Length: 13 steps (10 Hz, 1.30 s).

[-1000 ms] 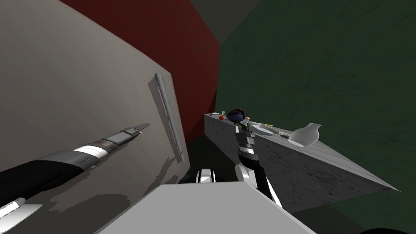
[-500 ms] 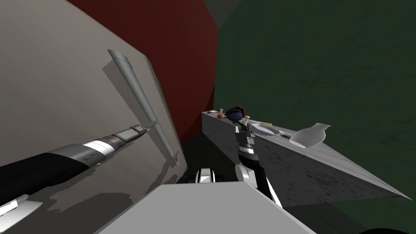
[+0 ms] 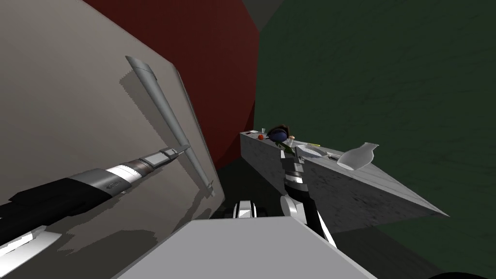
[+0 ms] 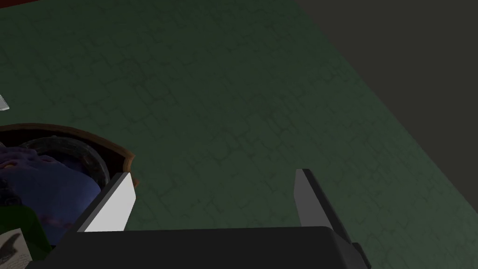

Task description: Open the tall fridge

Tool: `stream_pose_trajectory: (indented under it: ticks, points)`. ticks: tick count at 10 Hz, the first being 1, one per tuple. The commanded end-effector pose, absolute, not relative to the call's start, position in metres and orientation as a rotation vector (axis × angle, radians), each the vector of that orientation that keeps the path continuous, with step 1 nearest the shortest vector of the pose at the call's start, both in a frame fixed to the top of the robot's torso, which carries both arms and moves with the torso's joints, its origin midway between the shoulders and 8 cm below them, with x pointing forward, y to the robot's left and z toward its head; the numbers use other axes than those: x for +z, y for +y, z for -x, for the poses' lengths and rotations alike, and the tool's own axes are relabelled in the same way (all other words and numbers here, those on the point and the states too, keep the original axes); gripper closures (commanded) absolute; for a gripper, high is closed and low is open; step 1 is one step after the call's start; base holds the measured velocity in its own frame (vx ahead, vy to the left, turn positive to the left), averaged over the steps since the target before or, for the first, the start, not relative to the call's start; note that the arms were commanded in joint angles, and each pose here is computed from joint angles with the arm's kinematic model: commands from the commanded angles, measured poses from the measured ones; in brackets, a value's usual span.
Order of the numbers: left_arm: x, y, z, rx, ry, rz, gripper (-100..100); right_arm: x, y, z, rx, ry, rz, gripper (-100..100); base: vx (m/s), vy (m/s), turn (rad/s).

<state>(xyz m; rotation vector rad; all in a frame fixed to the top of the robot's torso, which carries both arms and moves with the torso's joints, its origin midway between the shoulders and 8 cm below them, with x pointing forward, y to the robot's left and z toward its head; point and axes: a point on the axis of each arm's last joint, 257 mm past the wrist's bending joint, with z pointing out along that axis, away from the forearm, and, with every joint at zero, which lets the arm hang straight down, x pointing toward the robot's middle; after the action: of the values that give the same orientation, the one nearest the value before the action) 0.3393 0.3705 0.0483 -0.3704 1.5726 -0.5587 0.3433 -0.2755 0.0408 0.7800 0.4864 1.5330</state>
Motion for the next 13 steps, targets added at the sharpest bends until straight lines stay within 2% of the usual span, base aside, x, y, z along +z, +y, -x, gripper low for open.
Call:
stream_pose_trajectory:
  ticks: [1,7,13]
  points:
    - [0.048,0.345,-0.342,-0.631,1.596,0.312,100,0.041,-0.275,-0.343,1.533,0.486,-0.780,0,-0.304,0.040,-0.047]
    - [0.049,0.287,-0.345,-0.786,1.649,0.149,100,0.041,-0.276,-0.343,1.533,0.486,-0.780,0,-0.312,0.019,-0.040]
    - [0.047,0.245,-0.333,-0.901,1.681,0.020,100,0.041,-0.276,-0.343,1.533,0.487,-0.780,0,-0.227,0.078,-0.066]
